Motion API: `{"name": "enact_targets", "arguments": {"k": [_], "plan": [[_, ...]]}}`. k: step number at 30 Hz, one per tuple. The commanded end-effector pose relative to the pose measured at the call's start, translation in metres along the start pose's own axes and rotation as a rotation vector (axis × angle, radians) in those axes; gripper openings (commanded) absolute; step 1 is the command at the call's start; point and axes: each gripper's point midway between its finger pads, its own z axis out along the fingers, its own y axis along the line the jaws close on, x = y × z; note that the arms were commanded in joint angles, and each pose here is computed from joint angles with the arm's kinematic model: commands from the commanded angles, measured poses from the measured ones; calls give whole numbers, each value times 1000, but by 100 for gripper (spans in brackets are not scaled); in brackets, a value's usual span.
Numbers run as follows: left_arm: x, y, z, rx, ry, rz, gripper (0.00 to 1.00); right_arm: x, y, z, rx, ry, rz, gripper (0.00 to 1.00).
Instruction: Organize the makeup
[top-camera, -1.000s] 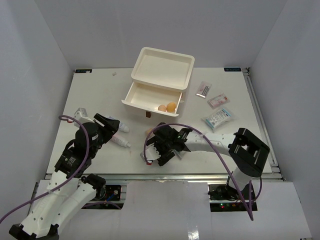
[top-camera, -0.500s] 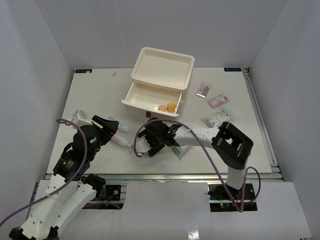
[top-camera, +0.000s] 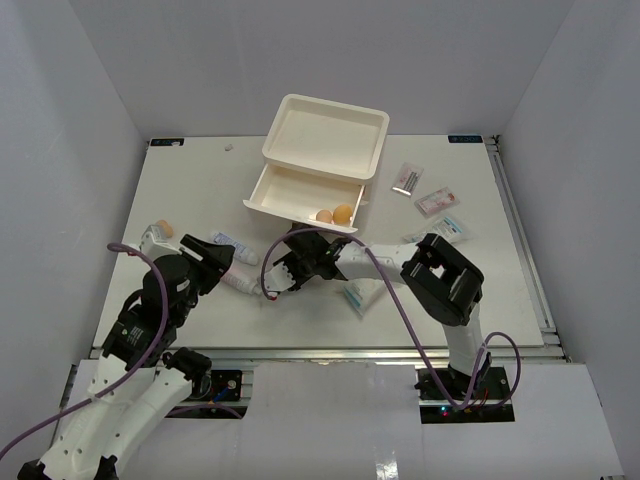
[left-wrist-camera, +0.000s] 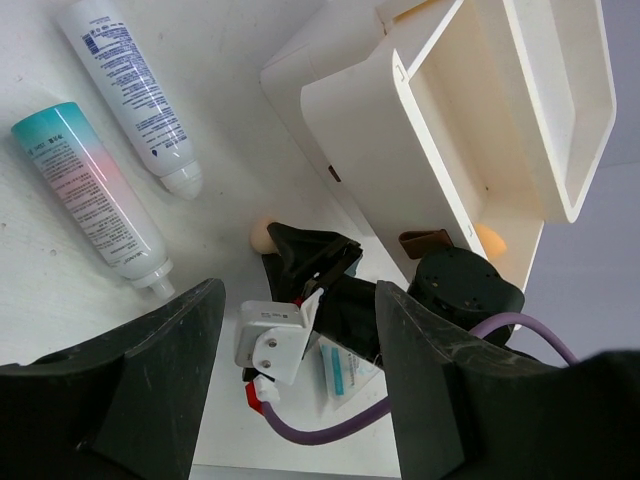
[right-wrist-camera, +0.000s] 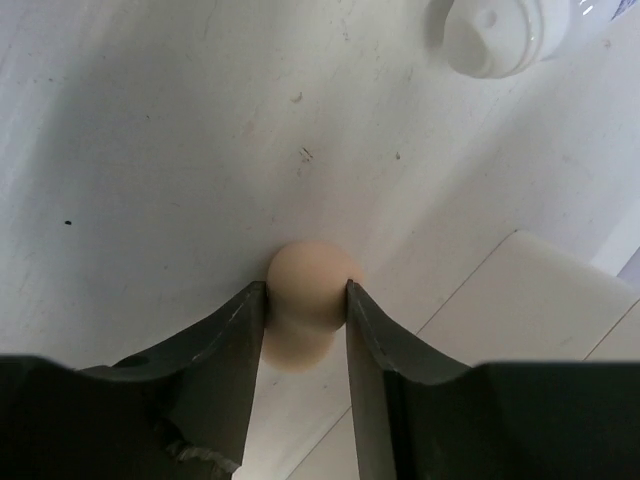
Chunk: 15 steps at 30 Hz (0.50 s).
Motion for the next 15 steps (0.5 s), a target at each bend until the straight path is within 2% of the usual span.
{"name": "enact_targets", "arguments": {"k": [1, 4, 8, 15], "plan": [[-4, -3, 1, -7, -6, -6, 72, -2, 24, -2, -100, -27, 21, 37], [-2, -2, 2, -11, -3, -3, 72, -9, 24, -9, -103, -62, 45, 26], [-1, -1, 5, -18, -1, 2, 72, -32, 25, -28, -115, -170, 115, 13], [0, 0, 11, -32, -4, 17, 72, -63, 13, -76, -82, -307, 209, 9]]}}
